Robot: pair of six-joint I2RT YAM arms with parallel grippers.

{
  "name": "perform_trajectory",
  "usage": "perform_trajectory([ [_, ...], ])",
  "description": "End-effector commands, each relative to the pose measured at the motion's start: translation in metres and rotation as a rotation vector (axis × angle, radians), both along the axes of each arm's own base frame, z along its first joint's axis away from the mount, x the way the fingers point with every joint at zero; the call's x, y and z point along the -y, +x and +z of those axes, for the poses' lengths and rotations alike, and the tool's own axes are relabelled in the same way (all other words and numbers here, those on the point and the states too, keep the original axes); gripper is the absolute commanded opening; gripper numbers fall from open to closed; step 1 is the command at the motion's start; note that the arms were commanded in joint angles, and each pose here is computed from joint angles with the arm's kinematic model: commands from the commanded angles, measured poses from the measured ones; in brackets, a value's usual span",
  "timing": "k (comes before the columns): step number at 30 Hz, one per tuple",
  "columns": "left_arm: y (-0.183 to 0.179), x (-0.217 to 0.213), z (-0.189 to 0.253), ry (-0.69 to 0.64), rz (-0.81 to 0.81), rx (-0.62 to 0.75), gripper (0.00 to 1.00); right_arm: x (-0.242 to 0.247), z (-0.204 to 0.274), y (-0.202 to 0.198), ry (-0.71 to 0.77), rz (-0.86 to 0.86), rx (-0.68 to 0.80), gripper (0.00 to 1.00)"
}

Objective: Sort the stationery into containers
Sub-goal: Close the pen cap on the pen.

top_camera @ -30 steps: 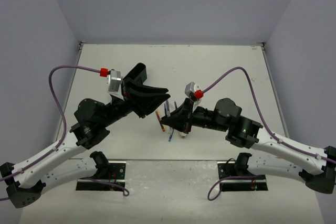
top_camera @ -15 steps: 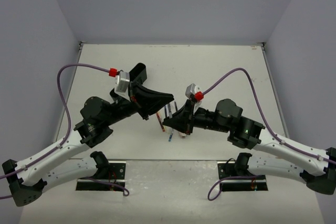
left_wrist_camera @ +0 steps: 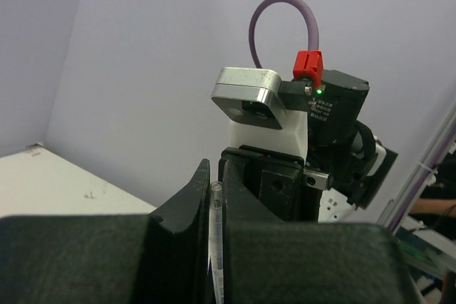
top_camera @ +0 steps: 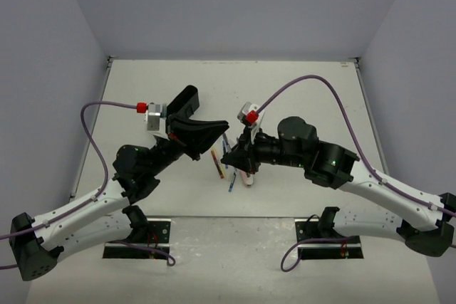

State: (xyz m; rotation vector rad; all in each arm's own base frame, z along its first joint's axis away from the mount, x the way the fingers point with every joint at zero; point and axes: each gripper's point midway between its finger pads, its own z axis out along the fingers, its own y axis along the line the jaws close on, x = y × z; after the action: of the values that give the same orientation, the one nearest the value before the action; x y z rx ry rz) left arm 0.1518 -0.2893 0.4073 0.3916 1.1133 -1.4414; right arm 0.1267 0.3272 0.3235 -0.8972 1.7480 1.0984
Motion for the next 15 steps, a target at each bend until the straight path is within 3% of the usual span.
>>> perform_trajectory([
  [1,-0.040,0.039,-0.111,0.281,-0.244,-0.186,0.00,0.013,0.167,0.043,0.403,-0.156,0.226,0.00],
  [5,-0.044,0.042,-0.128,0.320,-0.233,-0.212,0.00,0.014,0.162,0.052,0.387,-0.168,0.228,0.00],
  [11,-0.013,0.026,-0.107,0.423,-0.021,-0.224,0.00,0.020,0.075,0.056,0.192,-0.163,0.273,0.00],
  [13,-0.006,0.022,-0.081,0.438,0.024,-0.200,0.00,0.026,0.042,0.058,0.127,-0.179,0.279,0.00],
  [15,-0.003,0.023,-0.079,0.483,0.034,-0.220,0.00,0.031,0.033,0.056,0.121,-0.177,0.296,0.00],
])
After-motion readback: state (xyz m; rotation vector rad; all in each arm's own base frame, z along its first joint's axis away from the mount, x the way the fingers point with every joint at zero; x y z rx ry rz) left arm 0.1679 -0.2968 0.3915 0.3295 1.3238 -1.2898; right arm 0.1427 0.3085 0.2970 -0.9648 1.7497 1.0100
